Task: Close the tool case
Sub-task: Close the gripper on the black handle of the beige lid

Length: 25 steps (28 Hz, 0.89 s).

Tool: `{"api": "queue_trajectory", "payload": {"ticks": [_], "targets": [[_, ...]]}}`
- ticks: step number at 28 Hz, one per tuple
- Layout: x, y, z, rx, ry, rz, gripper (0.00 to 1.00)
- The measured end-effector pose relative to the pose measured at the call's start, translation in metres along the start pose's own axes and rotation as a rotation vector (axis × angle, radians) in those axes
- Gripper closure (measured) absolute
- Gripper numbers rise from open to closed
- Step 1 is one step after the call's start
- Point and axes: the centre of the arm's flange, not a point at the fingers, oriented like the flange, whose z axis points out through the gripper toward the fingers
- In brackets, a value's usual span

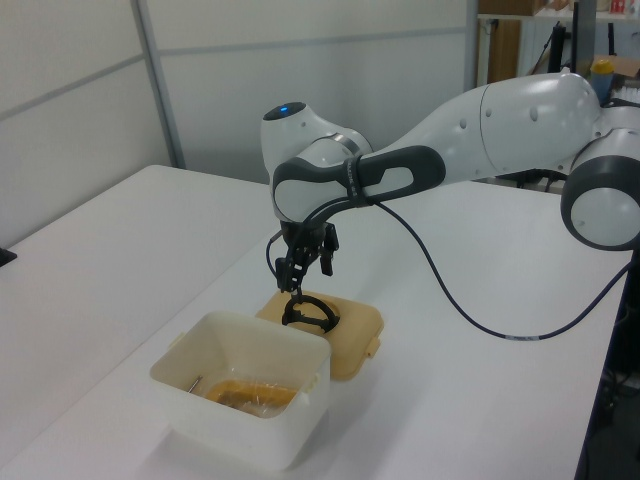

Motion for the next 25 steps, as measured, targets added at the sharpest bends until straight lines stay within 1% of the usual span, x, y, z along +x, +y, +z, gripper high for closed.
{"api": "queue_trajectory", "payload": {"ticks": [2, 3, 4, 6, 14, 19, 23, 24, 25], "targets": [[0.001, 0.0, 0.003, -0.001, 0.002, -0.001, 0.01], [0.002, 0.0, 0.004, -0.002, 0.003, -0.001, 0.04], [0.002, 0.0, 0.006, -0.003, 0.002, -0.001, 0.08], [0.002, -0.001, 0.008, -0.004, 0.0, -0.001, 0.1], [0.003, -0.001, 0.019, -0.01, -0.015, -0.001, 0.09], [0.004, -0.001, 0.032, -0.03, -0.031, 0.002, 0.11], [0.005, -0.001, 0.038, -0.034, -0.039, 0.004, 0.12], [0.005, -0.001, 0.039, -0.035, -0.04, 0.004, 0.19], [0.005, -0.001, 0.039, -0.035, -0.041, 0.005, 0.23]]}}
